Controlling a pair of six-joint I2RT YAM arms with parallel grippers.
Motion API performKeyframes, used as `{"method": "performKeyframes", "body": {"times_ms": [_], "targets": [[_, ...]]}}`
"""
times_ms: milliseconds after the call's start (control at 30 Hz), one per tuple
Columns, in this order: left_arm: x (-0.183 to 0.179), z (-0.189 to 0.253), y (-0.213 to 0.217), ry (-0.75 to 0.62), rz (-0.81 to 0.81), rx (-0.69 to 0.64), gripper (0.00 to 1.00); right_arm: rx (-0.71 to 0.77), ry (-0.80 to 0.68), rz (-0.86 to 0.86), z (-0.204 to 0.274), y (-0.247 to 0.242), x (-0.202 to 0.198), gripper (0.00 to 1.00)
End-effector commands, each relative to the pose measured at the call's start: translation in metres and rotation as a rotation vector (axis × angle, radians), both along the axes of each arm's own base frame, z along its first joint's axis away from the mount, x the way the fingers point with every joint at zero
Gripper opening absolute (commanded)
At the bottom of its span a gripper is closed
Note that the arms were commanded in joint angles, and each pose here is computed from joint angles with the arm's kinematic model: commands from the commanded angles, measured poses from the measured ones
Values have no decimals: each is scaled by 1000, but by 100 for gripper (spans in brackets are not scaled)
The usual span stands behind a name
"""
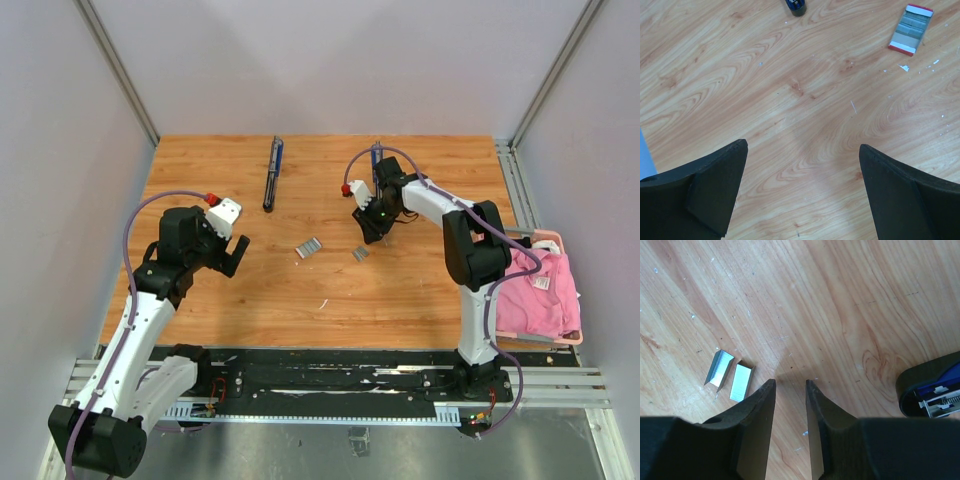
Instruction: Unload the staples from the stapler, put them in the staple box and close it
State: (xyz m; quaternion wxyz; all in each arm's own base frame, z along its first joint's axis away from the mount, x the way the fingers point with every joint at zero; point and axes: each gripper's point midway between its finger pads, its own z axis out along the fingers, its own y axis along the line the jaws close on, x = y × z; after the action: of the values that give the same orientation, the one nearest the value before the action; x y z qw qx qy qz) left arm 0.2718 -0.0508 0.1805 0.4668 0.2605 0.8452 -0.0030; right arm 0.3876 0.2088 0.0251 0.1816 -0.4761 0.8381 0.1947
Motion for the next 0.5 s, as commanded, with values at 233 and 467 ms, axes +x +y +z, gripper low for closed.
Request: {"method": "performKeyframes", "body": {"times_ms": [233, 467], "targets": [[3, 2, 0, -15, -6, 0, 98, 16, -8, -79, 33, 3, -3, 35], [2, 2, 0, -16, -7, -1, 98, -68, 22, -137, 24, -2, -22, 39]]}}
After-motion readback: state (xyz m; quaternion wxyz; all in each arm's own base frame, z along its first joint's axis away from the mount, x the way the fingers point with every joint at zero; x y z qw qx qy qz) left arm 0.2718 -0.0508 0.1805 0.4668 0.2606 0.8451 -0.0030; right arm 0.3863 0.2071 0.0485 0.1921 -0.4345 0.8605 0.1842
